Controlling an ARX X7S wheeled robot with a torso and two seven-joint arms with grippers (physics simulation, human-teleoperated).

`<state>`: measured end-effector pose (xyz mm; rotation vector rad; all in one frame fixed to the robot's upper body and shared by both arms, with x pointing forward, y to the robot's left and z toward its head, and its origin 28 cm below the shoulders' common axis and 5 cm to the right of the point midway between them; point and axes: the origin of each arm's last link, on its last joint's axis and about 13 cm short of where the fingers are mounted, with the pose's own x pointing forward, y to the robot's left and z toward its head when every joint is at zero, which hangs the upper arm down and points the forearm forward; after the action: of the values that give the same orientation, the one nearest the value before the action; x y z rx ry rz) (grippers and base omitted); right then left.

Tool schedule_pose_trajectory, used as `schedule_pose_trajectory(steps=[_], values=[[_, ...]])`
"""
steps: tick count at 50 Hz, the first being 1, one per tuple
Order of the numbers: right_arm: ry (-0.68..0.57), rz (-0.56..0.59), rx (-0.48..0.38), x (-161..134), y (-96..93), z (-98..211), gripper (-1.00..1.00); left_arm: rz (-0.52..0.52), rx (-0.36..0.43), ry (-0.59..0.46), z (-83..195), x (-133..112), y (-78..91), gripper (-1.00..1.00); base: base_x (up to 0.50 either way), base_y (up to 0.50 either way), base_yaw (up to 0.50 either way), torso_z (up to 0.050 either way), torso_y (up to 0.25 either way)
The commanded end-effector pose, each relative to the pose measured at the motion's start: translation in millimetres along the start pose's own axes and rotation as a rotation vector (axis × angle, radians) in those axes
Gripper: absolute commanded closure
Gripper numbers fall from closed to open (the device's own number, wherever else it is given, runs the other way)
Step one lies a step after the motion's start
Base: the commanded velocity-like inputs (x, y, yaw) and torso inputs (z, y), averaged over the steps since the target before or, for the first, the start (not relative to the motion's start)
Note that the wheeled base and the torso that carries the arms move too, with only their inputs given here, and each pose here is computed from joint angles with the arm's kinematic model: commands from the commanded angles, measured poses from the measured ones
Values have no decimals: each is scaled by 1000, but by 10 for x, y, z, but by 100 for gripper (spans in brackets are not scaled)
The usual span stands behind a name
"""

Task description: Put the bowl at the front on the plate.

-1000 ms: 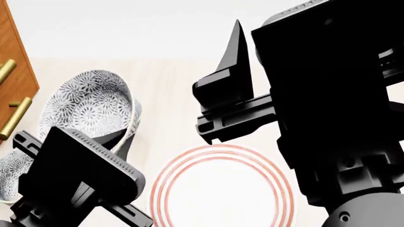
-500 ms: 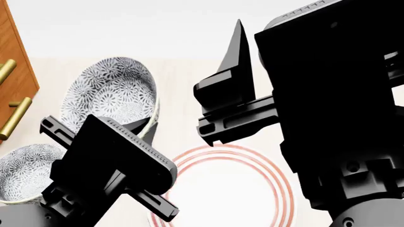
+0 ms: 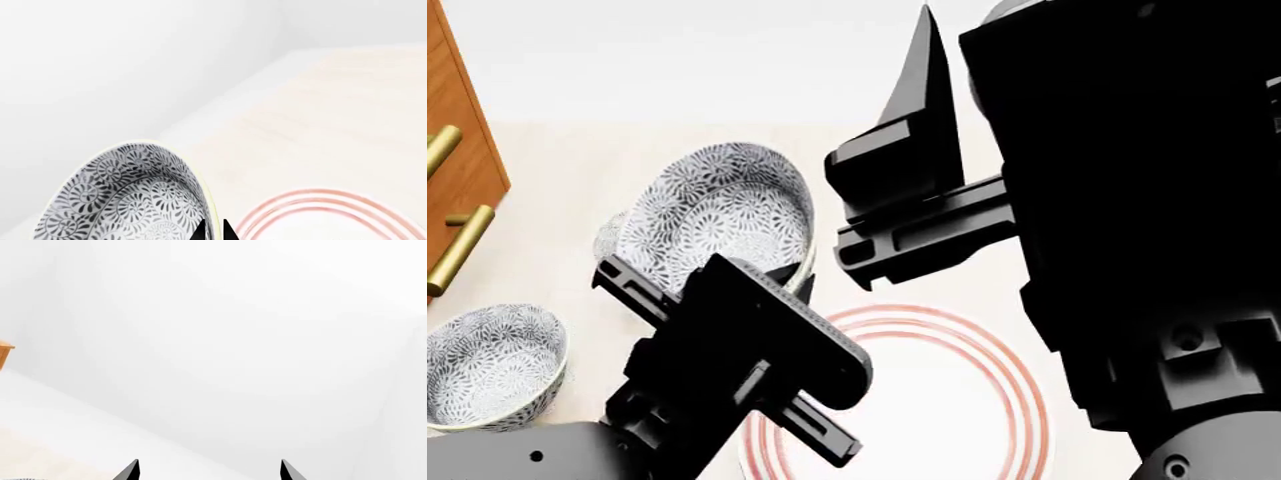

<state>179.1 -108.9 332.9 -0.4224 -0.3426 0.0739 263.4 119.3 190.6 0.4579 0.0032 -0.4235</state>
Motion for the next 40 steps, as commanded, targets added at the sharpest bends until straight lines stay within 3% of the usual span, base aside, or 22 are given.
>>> schedule_pose_trajectory(steps=[1, 31, 40], values=[[-31, 0, -8, 3, -23, 84, -100, 15, 11, 17, -70, 162, -85, 100, 0, 0, 0, 0, 0], [-85, 20, -21, 76, -61, 240, -100, -34, 78, 41, -204, 379, -377, 100, 0, 0, 0, 0, 1], [-97, 28, -27, 91, -70, 277, -100, -58, 42, 47, -217, 411, -483, 100, 0, 0, 0, 0, 0]])
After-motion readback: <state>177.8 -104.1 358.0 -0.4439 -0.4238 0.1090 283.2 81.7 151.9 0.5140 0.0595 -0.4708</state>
